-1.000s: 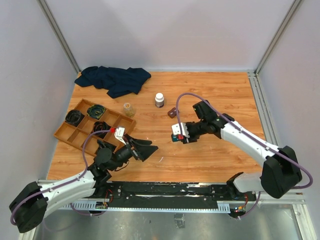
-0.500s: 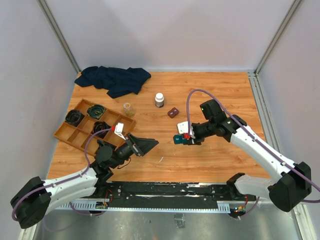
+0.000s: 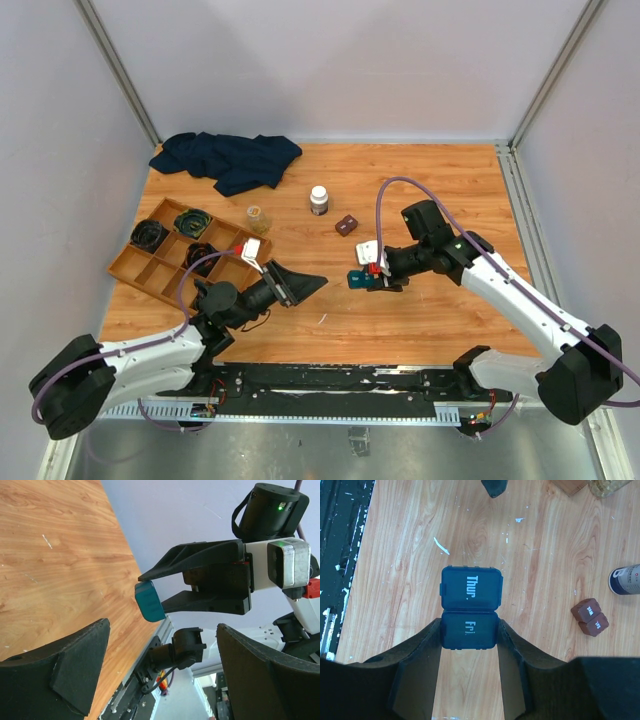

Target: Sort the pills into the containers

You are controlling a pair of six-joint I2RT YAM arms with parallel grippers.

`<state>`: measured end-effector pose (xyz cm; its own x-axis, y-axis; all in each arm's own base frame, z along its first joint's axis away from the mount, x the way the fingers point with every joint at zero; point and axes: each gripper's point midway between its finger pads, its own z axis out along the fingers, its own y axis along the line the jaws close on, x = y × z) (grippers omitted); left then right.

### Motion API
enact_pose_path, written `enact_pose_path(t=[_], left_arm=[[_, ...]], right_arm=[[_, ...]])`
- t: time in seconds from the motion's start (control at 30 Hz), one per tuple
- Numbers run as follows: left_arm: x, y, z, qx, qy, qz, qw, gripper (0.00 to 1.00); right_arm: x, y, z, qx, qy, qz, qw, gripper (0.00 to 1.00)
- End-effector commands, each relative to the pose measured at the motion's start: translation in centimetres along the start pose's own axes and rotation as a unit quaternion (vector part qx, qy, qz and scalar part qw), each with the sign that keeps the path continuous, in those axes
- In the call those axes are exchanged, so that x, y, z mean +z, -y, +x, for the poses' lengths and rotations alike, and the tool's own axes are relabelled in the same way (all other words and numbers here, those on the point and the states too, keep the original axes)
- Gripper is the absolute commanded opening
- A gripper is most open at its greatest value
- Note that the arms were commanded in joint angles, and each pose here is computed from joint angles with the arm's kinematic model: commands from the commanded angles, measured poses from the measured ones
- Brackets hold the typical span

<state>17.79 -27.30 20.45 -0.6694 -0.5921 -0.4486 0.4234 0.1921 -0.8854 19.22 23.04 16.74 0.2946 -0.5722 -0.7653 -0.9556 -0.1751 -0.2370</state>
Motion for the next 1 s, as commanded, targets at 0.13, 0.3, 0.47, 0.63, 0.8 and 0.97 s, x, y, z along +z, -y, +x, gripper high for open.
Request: enact_pose_path(t=[0.13,0.3,0.47,0.63,0.8,0.97], left_arm=[[0.6,1.7,0.3,0.002,-0.007,0.027,1.000,0.90],[0.7,1.9,0.6,0.001,-0.014,0.030,0.999,0.89],[0.8,2.1,0.8,-0.011,-0.018,0.030,0.999,0.85],[1.4,1.8,1.1,-0.025,-0.026,0.022,0.999,0.71],[2.6,1.9,1.9,-0.030,-0.044,0.019,0.998,0.74],[4.1,1.6,2.8,-0.030,-0.056,0.007,0.998,0.77]], right_arm=[[-0.2,0.1,-0.3,0.014,0.010,0.011,1.000,0.30],[-0.2,0.1,-0.2,0.014,0.010,0.012,1.000,0.30],[-0.2,0.4,-0.2,0.017,0.010,0.018,1.000,0.30],[-0.2,0.6,-0.3,0.022,0.012,0.026,0.999,0.30],[0.0,0.6,-0.4,0.027,0.018,0.026,0.999,0.29],[0.0,0.7,-0.4,0.027,0.019,0.027,0.999,0.29]])
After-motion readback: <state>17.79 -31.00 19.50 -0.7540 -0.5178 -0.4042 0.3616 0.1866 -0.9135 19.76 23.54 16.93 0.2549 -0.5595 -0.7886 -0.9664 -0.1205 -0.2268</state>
